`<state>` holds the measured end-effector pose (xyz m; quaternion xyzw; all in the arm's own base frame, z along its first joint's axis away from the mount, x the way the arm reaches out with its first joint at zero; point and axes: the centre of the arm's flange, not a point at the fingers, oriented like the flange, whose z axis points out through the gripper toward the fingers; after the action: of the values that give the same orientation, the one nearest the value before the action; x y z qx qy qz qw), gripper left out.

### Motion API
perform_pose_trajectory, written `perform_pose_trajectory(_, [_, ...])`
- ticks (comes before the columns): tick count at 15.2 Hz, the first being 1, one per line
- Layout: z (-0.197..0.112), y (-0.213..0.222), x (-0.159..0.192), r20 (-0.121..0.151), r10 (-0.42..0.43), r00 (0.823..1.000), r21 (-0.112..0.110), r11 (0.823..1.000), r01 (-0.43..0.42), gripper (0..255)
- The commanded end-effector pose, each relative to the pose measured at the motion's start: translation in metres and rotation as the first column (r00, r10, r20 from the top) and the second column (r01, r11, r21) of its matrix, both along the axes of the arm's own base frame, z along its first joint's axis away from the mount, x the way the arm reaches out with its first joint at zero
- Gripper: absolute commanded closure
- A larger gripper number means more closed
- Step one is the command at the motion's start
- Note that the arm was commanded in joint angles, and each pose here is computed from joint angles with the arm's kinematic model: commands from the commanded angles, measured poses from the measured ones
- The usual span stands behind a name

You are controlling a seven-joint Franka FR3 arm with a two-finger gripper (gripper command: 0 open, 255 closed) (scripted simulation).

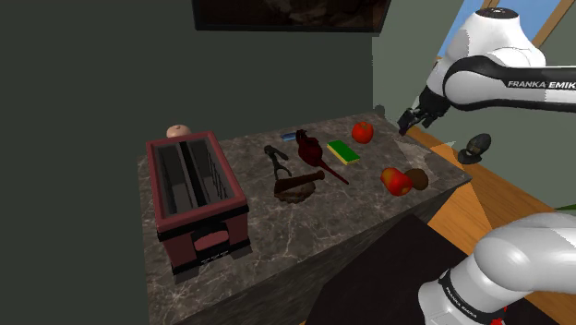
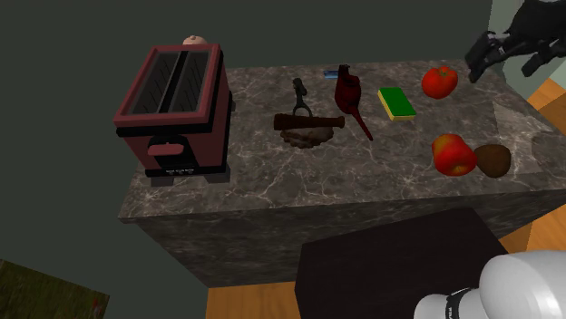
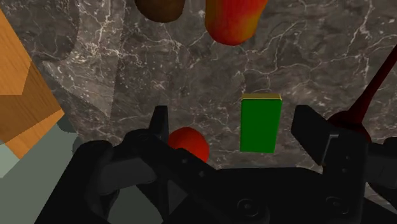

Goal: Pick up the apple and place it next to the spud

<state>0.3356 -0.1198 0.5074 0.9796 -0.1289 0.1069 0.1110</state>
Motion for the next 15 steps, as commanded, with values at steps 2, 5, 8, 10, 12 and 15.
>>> perform_pose_trajectory(2, [-0.039,0.006,0.023,-0.104,-0.046,0.994,-0.012,0.999,0.045,0])
perform_pose_trajectory(5, [-0.078,0.011,0.043,-0.206,-0.091,0.974,-0.029,0.996,0.087,0])
perform_pose_trajectory(8, [-0.12,0.015,0.059,-0.304,-0.137,0.943,-0.05,0.991,0.127,0])
perform_pose_trajectory(10, [-0.148,0.017,0.067,-0.367,-0.167,0.915,-0.067,0.986,0.153,0])
perform_pose_trajectory(12, [-0.155,0.015,0.067,-0.372,-0.169,0.913,-0.068,0.986,0.154,0])
perform_pose_trajectory(15, [-0.17,0.011,0.063,-0.372,-0.169,0.913,-0.068,0.986,0.154,0])
